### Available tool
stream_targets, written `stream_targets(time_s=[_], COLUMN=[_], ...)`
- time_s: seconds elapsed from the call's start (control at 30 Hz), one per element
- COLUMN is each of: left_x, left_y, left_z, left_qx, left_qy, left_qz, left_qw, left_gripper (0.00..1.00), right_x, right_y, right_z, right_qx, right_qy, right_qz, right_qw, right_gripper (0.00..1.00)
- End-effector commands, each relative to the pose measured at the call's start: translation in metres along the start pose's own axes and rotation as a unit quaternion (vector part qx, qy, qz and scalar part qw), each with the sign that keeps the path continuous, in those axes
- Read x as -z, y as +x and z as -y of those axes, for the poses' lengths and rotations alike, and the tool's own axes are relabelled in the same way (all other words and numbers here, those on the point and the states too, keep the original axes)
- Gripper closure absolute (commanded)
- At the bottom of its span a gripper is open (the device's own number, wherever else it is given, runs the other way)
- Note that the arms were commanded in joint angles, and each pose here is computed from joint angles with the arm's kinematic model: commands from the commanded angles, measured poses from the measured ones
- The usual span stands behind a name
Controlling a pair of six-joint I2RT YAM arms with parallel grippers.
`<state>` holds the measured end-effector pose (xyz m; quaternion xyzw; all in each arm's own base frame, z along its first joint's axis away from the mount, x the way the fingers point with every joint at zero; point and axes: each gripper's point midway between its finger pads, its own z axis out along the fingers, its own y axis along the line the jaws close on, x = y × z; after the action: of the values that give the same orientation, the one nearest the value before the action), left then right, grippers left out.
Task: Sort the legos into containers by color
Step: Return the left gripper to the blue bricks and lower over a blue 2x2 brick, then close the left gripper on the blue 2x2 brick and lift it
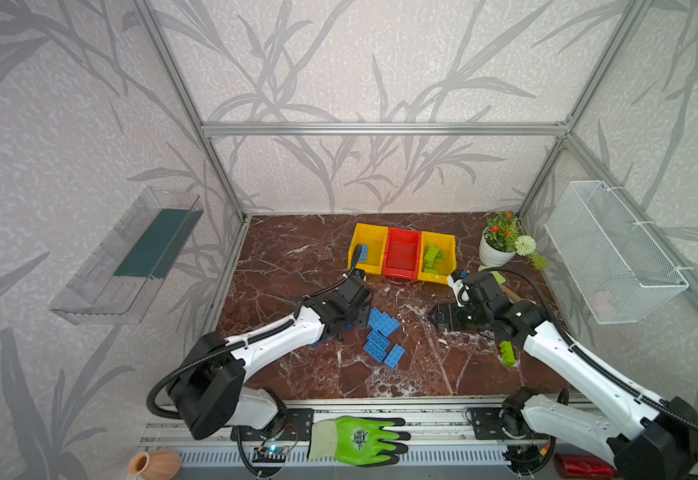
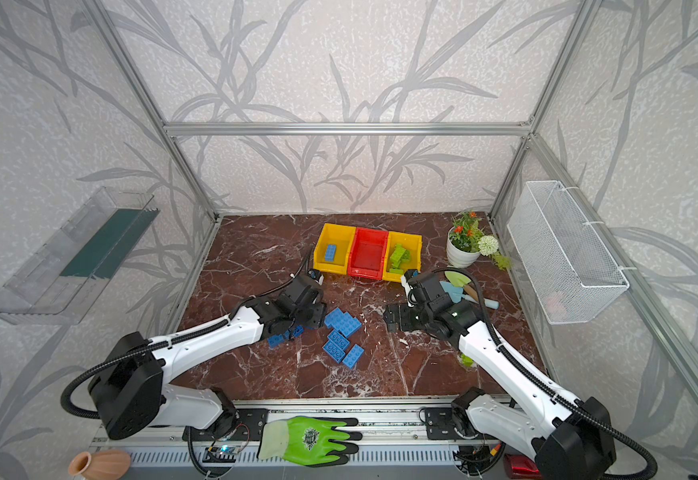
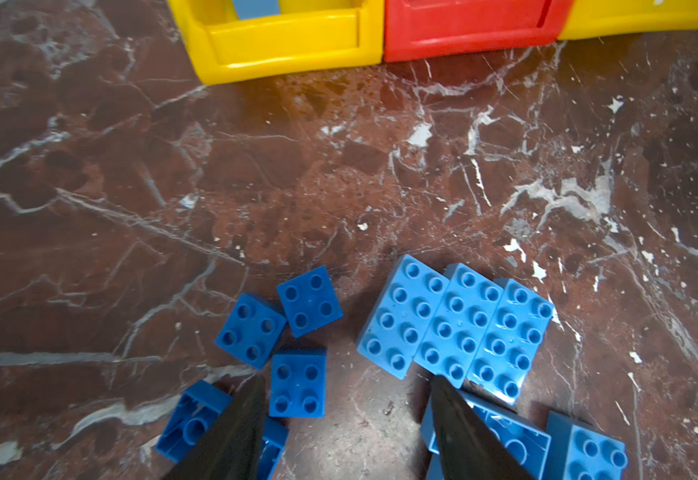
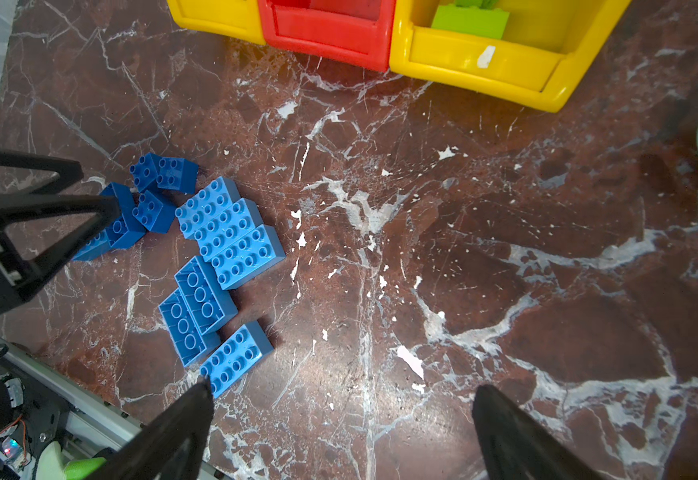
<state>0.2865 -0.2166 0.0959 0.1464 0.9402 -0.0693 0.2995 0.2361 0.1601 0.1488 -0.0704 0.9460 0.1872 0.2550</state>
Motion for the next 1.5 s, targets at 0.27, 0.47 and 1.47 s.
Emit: stream_targets(time_s=[0.27,0.47,1.47], left_x=[-0.004,0.011,-0.032], left_y=[0.007,0.028,0.078], left_z=[0.062,0.108,0.137], left_qx=[-0.051,-0.076,-0.091], left_qy=[0.066,0.112,0.089], left_qz=[-0.014,-0.023,-0.118], left_qw=[0.996,0.991,0.985], left_gripper=[0.39,0.40,0.45], right_x=[0.012,0.018,0.041], right_y=[0.007,0.011,0.038], right_z=[0.012,0.024,0.038], right_qx=[-0.002,-0.009,-0.036], right_qy=[0.029,0.056,0.059], right_qz=[0.009,0.018,0.036], right_qw=[1.000,0.998,0.997], right_gripper=[0.03,0.03,0.03])
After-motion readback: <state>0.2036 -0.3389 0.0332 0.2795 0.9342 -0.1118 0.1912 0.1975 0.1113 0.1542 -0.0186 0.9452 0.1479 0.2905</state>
